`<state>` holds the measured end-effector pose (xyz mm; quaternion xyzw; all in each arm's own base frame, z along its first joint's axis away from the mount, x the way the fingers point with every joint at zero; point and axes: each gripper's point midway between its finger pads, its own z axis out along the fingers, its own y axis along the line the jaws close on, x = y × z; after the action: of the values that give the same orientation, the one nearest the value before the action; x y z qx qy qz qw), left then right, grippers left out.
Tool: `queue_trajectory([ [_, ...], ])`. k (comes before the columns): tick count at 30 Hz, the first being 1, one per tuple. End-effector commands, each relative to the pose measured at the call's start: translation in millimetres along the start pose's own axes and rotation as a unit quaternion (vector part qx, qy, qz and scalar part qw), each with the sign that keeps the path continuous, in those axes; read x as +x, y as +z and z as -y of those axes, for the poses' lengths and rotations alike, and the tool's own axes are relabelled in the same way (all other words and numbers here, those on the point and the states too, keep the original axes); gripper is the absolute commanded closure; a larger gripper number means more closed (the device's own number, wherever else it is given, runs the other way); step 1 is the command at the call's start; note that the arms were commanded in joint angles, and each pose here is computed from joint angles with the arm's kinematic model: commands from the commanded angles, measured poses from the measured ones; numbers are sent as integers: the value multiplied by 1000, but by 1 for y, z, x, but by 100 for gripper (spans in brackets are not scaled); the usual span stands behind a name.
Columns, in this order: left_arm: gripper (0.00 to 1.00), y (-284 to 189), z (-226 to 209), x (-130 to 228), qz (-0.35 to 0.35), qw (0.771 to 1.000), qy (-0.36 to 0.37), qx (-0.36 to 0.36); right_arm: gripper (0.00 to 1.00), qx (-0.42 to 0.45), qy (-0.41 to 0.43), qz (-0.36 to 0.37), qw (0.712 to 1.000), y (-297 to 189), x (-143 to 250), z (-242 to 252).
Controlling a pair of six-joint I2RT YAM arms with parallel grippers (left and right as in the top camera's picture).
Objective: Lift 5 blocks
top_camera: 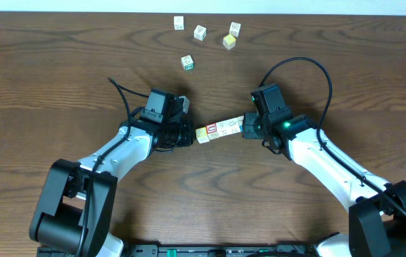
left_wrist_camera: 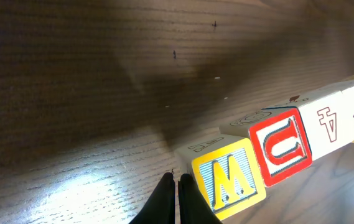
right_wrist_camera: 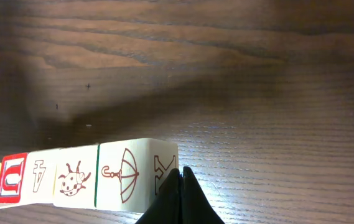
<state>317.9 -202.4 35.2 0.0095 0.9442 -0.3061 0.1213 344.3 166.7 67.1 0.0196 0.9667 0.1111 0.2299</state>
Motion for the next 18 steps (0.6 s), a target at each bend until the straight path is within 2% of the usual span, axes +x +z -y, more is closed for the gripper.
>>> queue_trajectory([
  [1,93,-3,79,22,-49,987,64,142,99,-189,-51,-102,975,-15,56,-101],
  [18,93,-3,78,21,-47,987,64,138,99,-179,-56,-117,975,-1,67,-103],
])
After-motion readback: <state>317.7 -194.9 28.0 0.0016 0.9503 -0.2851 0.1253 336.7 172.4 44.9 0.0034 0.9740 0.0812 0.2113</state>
